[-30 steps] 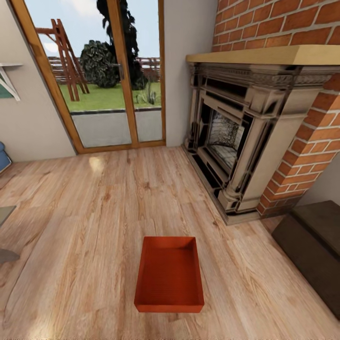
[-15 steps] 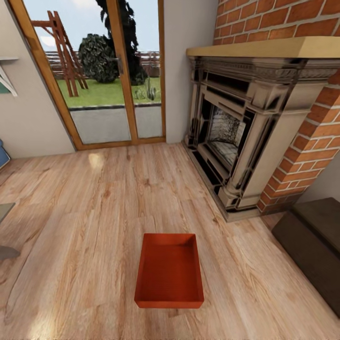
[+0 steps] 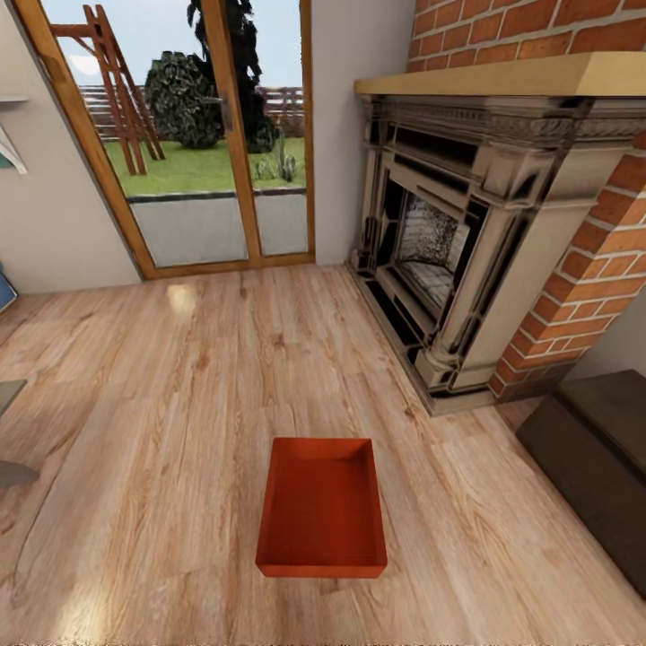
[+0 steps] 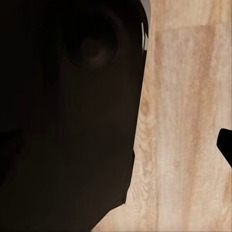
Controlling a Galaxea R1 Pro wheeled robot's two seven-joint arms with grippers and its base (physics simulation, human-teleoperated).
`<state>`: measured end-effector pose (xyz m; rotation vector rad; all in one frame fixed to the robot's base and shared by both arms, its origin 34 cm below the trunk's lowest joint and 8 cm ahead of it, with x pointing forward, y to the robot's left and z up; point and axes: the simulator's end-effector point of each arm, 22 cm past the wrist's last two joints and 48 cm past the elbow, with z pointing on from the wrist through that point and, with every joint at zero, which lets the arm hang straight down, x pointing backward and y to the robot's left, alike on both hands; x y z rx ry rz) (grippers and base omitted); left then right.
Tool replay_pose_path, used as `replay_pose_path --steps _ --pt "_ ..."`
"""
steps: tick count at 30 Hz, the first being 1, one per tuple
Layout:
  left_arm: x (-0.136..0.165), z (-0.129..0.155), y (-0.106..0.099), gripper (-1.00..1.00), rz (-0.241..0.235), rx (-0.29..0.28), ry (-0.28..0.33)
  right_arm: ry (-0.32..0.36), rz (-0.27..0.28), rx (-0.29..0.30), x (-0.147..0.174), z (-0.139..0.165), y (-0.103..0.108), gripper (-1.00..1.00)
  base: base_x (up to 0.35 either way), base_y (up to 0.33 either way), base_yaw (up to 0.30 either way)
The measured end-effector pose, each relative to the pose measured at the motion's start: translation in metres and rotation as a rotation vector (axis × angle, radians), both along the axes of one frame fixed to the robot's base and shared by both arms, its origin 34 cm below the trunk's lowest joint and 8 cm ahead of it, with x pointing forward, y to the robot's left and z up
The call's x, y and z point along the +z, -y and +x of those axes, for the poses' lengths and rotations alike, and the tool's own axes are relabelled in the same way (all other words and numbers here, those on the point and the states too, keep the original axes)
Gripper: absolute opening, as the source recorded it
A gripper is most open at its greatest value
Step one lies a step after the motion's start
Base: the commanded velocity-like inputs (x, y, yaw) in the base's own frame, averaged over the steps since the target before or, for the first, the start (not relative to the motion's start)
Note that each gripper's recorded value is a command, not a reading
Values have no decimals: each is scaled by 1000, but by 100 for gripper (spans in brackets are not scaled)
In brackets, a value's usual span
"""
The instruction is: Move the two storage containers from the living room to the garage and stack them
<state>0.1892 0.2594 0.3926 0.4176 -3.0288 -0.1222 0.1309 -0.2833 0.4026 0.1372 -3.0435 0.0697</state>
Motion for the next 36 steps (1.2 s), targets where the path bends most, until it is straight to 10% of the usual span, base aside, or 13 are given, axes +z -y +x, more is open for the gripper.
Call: replay_pose_path --steps 36 --pt "-2 -23 0 100 0 0 -58 -58 0 0 1 -23 0 100 0 0 0"
